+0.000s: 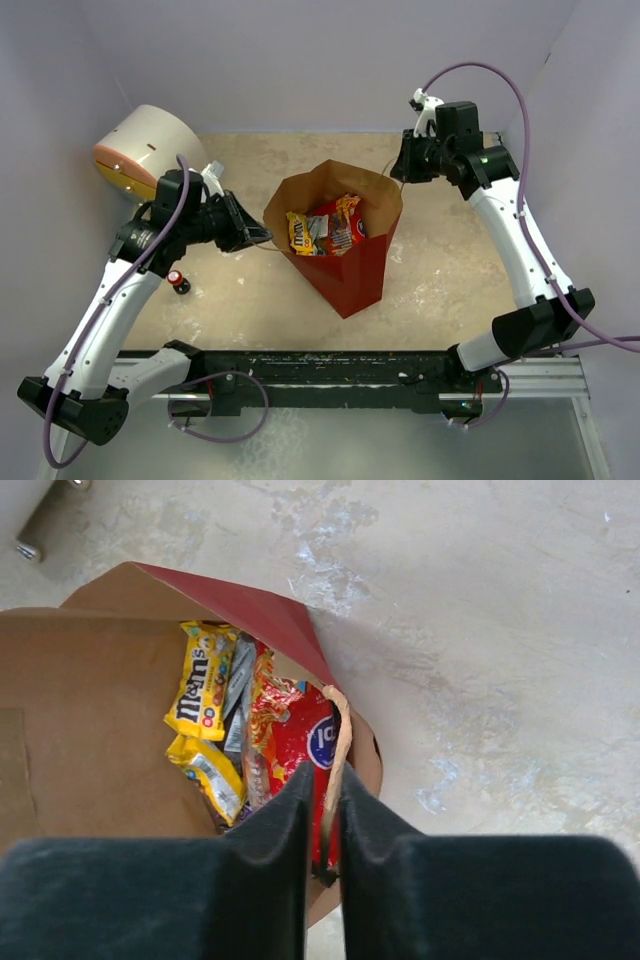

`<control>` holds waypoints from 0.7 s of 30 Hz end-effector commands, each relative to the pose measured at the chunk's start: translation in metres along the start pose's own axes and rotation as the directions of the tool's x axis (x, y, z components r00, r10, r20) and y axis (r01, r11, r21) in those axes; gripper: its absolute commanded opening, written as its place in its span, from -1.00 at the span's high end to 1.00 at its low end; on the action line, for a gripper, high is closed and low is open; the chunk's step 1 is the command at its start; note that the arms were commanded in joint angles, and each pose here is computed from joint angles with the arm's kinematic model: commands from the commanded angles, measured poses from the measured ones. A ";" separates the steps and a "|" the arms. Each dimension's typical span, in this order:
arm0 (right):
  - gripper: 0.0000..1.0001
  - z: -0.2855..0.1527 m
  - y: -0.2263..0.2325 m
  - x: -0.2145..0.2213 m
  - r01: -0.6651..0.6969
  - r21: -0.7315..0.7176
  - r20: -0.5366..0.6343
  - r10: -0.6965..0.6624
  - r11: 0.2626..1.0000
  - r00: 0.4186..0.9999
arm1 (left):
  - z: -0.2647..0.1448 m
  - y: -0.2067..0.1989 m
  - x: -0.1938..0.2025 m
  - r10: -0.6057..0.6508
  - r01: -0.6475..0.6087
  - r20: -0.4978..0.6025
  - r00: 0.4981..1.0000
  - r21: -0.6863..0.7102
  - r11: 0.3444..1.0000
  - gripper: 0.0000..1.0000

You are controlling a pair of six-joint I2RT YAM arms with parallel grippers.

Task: Take the snacks out of the paper bag
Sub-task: Adjust the paper bag at the center of the board.

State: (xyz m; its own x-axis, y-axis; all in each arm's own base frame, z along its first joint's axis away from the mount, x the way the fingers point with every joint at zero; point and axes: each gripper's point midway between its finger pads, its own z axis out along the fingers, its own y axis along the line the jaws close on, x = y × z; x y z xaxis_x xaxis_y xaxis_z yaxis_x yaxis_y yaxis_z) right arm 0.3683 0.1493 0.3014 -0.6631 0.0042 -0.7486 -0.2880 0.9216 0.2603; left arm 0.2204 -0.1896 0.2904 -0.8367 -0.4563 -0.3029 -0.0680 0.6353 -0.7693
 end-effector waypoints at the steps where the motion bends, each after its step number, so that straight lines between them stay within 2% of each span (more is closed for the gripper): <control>1: 0.81 -0.020 0.017 -0.017 0.032 -0.074 0.066 -0.028 0.997 0.997 | -0.004 -0.024 -0.019 0.029 -0.033 0.074 0.997 0.061 0.998 0.85; 4: 0.96 -0.026 0.030 -0.023 0.023 -0.136 0.086 -0.011 0.990 0.996 | -0.003 -0.030 -0.026 0.029 -0.035 0.090 0.995 0.069 0.997 0.97; 7: 0.98 -0.030 0.042 -0.027 0.006 -0.195 0.098 0.014 0.981 0.995 | -0.005 -0.030 -0.031 0.027 -0.033 0.112 0.993 0.051 0.998 0.98; 10: 1.00 -0.034 0.051 -0.030 -0.011 -0.239 0.101 0.036 0.971 0.994 | -0.007 -0.027 -0.032 0.012 -0.018 0.132 0.991 0.042 0.999 0.80; 13: 1.00 -0.033 0.057 -0.028 -0.026 -0.278 0.096 0.055 0.960 0.994 | -0.005 -0.033 -0.033 -0.014 -0.002 0.152 0.988 0.104 0.995 0.66; 17: 1.00 -0.034 0.059 -0.025 -0.043 -0.284 0.064 0.064 0.958 0.996 | 0.002 -0.042 -0.031 -0.056 0.025 0.143 0.988 0.208 0.978 0.59; 21: 1.00 -0.039 0.060 -0.024 -0.051 -0.287 0.064 0.073 0.956 0.995 | 0.002 -0.038 -0.032 -0.052 0.021 0.160 0.986 0.192 0.981 0.63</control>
State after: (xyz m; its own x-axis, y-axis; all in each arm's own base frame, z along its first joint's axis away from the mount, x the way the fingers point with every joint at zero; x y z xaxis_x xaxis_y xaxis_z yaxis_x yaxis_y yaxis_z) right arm 0.3517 0.1846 0.3185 -0.6942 0.0564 -0.7176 -0.3844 0.8138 0.4358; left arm 0.2438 -0.1957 0.3045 -0.7682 -0.5486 -0.3300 -0.0383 0.5539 -0.8317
